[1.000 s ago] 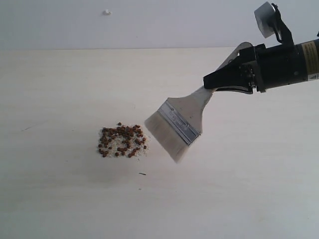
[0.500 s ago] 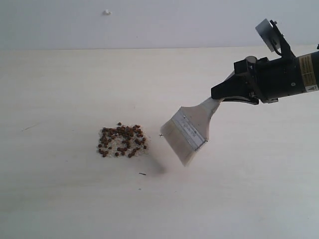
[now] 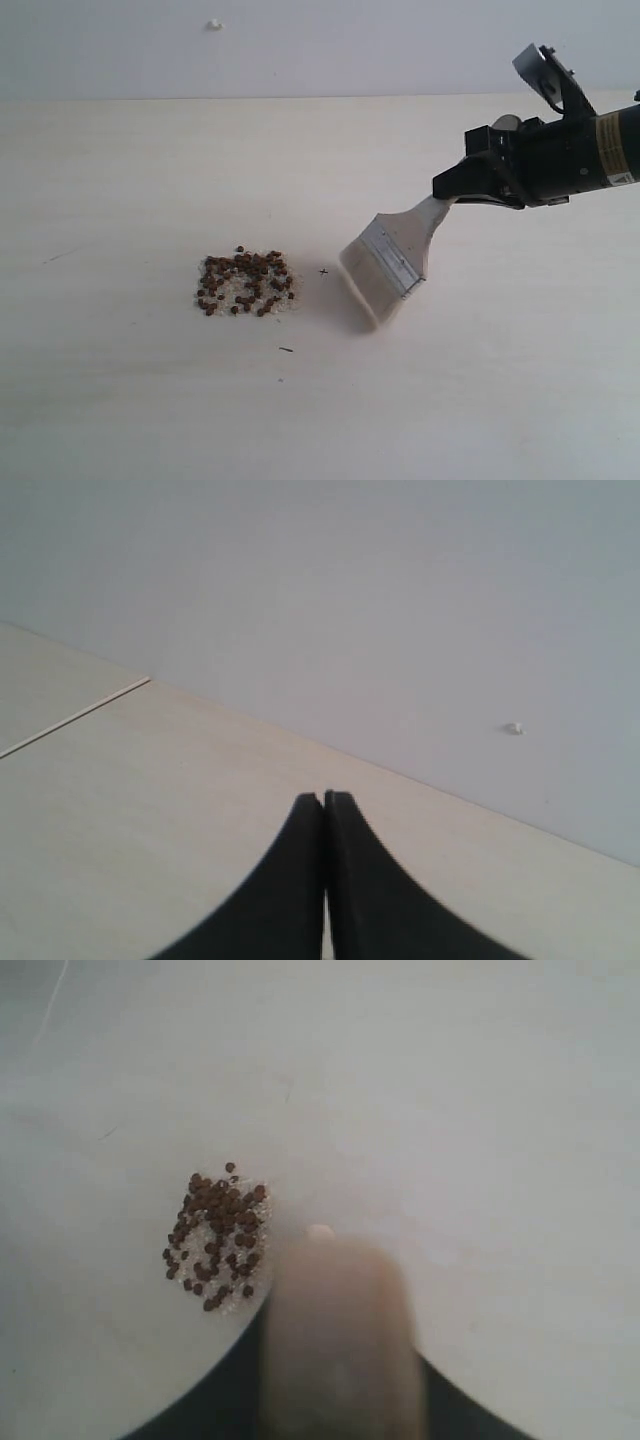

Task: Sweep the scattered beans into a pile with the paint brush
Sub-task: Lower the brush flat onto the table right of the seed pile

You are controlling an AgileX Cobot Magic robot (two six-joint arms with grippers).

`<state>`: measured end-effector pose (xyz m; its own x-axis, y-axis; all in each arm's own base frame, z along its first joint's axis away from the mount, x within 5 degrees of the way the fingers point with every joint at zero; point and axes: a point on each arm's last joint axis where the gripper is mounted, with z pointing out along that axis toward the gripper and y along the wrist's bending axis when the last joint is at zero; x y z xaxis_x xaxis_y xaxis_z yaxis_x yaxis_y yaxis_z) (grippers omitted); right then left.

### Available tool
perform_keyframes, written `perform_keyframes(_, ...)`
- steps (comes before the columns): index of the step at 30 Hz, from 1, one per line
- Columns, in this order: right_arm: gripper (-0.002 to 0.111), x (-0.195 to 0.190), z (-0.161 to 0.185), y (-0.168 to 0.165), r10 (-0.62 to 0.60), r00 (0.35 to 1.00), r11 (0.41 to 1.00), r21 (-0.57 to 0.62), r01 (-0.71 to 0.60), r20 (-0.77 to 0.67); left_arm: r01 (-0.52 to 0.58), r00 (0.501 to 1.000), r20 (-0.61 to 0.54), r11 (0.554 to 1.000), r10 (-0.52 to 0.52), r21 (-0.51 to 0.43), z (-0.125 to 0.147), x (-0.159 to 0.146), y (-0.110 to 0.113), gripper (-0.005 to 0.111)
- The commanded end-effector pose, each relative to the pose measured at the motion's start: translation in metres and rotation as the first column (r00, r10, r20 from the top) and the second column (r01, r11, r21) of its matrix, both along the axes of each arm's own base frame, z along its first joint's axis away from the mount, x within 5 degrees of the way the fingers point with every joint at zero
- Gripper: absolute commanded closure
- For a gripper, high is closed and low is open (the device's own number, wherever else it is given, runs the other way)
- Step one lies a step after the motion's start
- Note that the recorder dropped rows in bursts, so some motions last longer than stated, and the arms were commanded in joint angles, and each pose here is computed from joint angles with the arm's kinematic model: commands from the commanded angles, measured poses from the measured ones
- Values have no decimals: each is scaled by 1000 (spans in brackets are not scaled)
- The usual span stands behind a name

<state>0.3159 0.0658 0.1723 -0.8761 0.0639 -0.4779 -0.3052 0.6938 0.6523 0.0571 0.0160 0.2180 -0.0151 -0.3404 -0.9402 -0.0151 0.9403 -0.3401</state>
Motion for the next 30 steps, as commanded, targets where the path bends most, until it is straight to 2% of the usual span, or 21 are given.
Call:
perform_keyframes(1, 108, 0, 1, 0, -3, 1000, 1000, -23, 4, 30, -4, 1000, 3, 1000, 4, 8, 0, 0, 0, 107)
perform_keyframes(9, 108, 2, 1, -1, 13, 997, 999, -40, -10, 73, -4, 1000, 3, 1000, 4, 6, 0, 0, 0, 107)
perform_keyframes(14, 108, 6, 5, 2, -40, 996, 998, 42, 36, 79, -4, 1000, 3, 1000, 4, 8, 0, 0, 0, 107)
perform_keyframes(21, 108, 12, -39, 3, -28, 999, 998, 49, 29, -15, -4, 1000, 3, 1000, 4, 4, 0, 0, 0, 107)
perform_keyframes(26, 108, 13, -43, 2, -27, 1000, 999, 36, 28, -12, -4, 1000, 3, 1000, 4, 4, 0, 0, 0, 107)
perform_keyframes(28, 105, 13, -43, 2, -29, 1000, 999, 34, 29, -12, -4, 1000, 3, 1000, 4, 4, 0, 0, 0, 107)
perform_keyframes(30, 97, 13, -43, 2, -29, 1000, 999, 34, 29, -12, -4, 1000, 3, 1000, 4, 7, 0, 0, 0, 107)
